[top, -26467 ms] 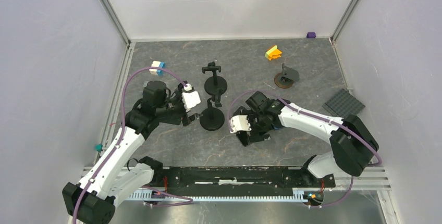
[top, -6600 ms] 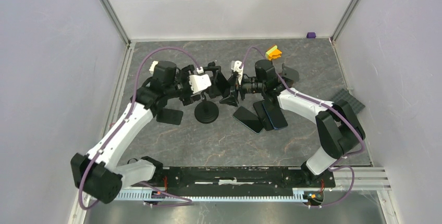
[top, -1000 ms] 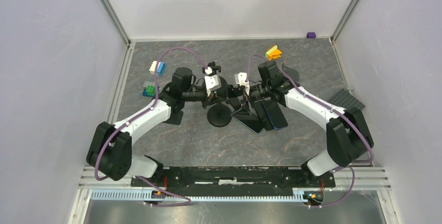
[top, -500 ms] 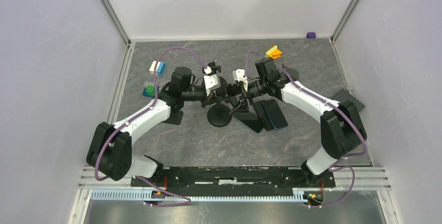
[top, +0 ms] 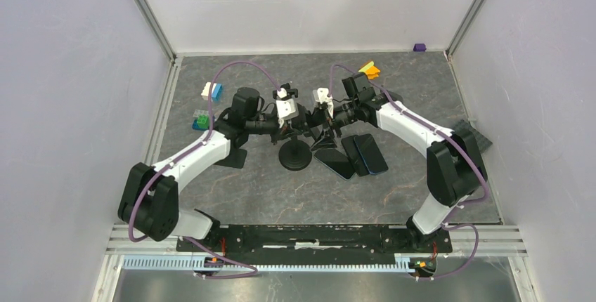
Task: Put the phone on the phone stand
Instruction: Install the phone on the phone stand.
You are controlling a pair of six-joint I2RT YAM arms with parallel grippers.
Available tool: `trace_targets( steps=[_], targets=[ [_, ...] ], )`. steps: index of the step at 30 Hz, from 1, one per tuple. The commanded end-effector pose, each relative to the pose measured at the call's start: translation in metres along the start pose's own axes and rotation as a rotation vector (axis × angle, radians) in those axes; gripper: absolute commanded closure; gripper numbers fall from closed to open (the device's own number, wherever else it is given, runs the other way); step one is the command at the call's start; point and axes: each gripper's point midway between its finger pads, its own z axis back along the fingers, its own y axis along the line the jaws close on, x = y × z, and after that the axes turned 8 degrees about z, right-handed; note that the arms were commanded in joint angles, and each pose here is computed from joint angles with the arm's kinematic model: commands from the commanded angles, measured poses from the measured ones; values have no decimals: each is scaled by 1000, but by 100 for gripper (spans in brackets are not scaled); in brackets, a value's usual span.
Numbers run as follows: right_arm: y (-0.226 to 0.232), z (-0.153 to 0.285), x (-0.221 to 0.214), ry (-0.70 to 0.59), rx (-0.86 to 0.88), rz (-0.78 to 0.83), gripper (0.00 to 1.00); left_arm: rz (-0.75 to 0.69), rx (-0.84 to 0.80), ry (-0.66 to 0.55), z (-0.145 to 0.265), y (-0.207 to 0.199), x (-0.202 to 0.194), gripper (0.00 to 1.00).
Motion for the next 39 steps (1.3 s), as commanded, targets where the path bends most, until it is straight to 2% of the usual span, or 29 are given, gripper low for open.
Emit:
trace_targets(
  steps=[1,18,29,39],
  targets=[
    [-41,6,17,9,-87,171,100,58,-201,118,-13,-52,-41,98],
    [-24,6,3,75,96,216,100,38,-279,94,-14,-58,-33,98],
    [-6,-13,14,23,160,227,100,93,-336,54,-16,-62,-25,98],
    [-38,-19,27,-25,-15,194,100,129,-394,69,-14,-76,-34,98]
  ],
)
